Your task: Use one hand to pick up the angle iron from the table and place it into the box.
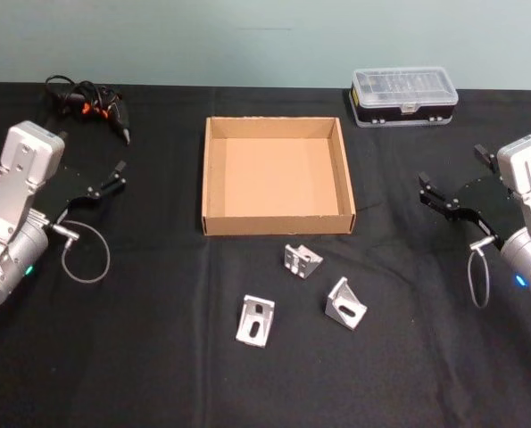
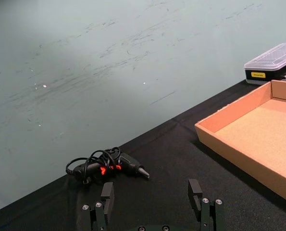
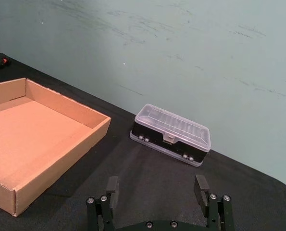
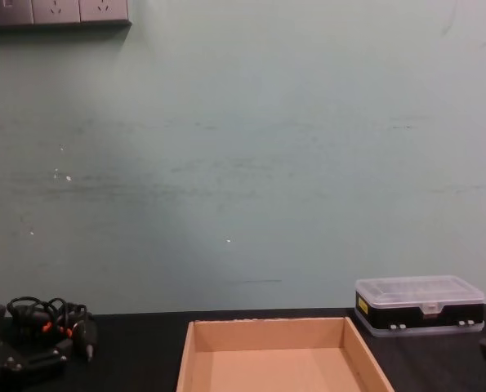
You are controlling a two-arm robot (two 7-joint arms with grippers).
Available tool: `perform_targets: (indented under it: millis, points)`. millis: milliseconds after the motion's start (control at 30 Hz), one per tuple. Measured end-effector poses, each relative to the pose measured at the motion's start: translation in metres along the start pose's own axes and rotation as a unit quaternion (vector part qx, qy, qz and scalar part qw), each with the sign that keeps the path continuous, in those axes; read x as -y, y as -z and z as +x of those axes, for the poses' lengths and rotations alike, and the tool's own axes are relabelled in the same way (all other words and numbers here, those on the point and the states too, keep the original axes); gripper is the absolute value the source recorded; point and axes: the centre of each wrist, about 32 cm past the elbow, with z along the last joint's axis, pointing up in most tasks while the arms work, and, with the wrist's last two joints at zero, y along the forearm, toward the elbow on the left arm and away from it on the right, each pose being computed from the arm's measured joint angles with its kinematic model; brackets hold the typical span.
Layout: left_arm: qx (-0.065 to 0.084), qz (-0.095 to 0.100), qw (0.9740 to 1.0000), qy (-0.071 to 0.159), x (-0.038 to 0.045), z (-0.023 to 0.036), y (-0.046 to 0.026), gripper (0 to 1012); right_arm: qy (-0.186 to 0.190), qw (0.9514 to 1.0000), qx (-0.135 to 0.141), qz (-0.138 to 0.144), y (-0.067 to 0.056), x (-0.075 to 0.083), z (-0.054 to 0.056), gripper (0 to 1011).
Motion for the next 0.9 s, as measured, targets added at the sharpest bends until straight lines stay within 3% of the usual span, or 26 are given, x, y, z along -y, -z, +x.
perform_targets:
  millis: [900]
  points:
    - [0.000,0.000,1.0000,0.000,0.0000,0.0000,0.0000,1011,-0.006,1.0000,-0.008,0.000,-0.0009,0.0013,0.0005,1000]
